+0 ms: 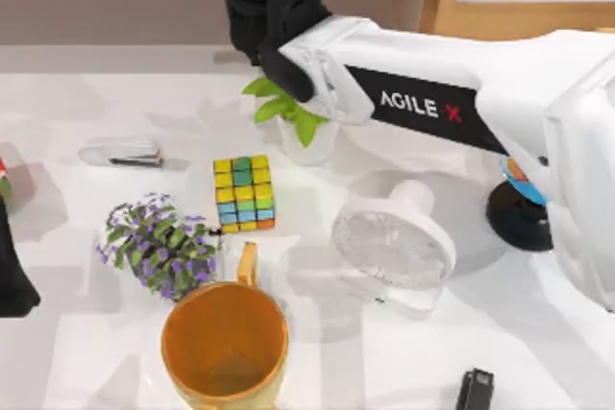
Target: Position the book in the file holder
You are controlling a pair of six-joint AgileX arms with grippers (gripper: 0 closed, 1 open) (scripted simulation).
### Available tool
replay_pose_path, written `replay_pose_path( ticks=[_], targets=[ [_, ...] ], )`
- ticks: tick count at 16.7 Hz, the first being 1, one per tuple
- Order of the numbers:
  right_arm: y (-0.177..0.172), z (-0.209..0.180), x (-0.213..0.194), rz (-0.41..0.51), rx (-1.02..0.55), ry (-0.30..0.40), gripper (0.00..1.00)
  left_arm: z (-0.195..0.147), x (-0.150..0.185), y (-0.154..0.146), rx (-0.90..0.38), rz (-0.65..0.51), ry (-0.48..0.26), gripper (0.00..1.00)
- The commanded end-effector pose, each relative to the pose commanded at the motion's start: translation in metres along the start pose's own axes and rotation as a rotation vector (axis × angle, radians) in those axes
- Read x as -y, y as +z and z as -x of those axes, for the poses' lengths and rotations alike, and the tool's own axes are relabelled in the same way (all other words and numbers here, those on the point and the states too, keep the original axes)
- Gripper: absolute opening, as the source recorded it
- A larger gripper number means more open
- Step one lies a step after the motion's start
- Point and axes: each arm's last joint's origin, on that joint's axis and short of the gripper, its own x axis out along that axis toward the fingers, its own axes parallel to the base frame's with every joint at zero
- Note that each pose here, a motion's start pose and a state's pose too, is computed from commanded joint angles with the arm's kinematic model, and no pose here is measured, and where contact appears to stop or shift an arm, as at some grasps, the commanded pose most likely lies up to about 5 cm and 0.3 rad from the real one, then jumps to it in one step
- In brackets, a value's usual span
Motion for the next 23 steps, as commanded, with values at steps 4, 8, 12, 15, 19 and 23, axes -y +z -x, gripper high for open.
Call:
replay_pose_path(
  ticks=[4,8,12,15,19,23],
  targets=[
    [0.000,0.000,0.000,0.000,0.000,0.000,0.10,0.000,0.000,0.000,0.000,0.000,0.000,1.00],
    [0.000,0.000,0.000,0.000,0.000,0.000,0.00,0.000,0.000,0.000,0.000,0.000,0.000,1.00],
    [0.000,0.000,0.000,0.000,0.000,0.000,0.00,0.000,0.000,0.000,0.000,0.000,0.000,1.00],
    [0.002,0.002,-0.002,-0.002,0.001,0.004,0.00,0.000,0.000,0.000,0.000,0.000,0.000,1.00],
    [0.010,0.001,-0.002,-0.002,0.001,0.004,0.00,0.000,0.000,0.000,0.000,0.000,0.000,1.00],
    [0.016,0.001,-0.001,-0.003,0.001,0.004,0.00,0.000,0.000,0.000,0.000,0.000,0.000,1.00]
  ],
)
